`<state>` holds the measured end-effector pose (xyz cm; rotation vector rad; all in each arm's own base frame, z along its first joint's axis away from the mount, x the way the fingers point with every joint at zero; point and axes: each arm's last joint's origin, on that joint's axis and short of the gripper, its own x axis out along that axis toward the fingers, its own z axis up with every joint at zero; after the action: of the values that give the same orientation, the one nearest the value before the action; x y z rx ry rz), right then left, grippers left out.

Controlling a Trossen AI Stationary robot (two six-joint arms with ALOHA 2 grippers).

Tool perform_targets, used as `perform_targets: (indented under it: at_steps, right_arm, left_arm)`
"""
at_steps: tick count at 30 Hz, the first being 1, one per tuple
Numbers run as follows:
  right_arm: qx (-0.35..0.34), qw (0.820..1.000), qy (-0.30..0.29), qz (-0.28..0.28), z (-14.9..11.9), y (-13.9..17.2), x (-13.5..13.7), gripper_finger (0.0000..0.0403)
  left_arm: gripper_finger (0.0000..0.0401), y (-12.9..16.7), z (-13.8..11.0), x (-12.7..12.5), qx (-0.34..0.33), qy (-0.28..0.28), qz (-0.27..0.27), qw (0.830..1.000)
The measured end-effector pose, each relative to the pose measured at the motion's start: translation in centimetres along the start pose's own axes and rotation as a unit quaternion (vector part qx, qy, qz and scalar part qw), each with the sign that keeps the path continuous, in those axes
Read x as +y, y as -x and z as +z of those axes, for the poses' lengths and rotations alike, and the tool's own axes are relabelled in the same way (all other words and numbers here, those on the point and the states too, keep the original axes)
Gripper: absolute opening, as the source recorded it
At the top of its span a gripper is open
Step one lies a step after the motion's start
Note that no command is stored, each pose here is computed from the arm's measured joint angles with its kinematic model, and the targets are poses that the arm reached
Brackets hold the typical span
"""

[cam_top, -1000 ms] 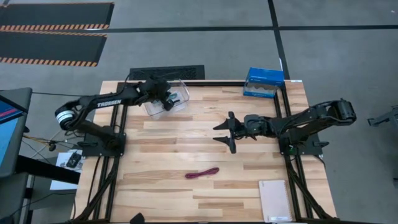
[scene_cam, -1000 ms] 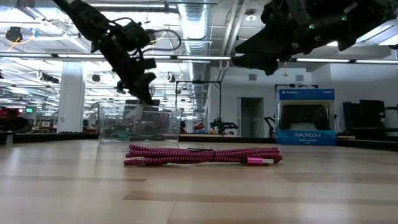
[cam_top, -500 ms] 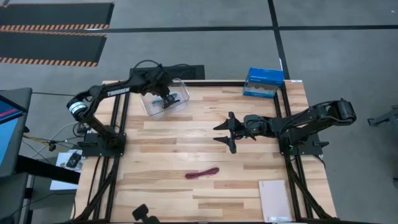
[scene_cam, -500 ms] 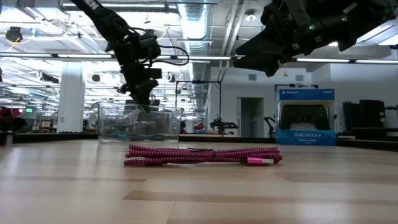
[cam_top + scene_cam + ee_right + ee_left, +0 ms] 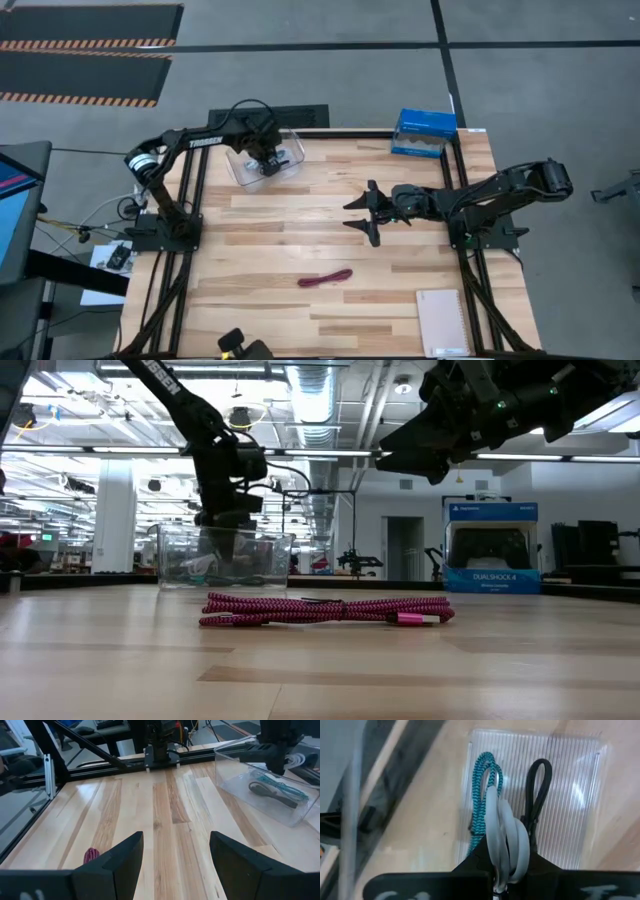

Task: Pick and place USB-C Cables
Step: Put the white charger cable into the transparent bin

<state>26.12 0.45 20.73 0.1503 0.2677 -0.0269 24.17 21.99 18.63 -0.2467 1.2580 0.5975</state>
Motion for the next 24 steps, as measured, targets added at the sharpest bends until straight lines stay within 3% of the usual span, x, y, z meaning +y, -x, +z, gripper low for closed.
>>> perform_targets:
  at_steps: [24]
  right_arm:
    - [0.006, 1.000, -0.001, -0.001, -0.10, 0.00, -0.03, 0.0253]
  left_arm:
    - [0.0000, -0.90, -0.11, -0.88, 0.024, -0.006, -0.012, 1.000]
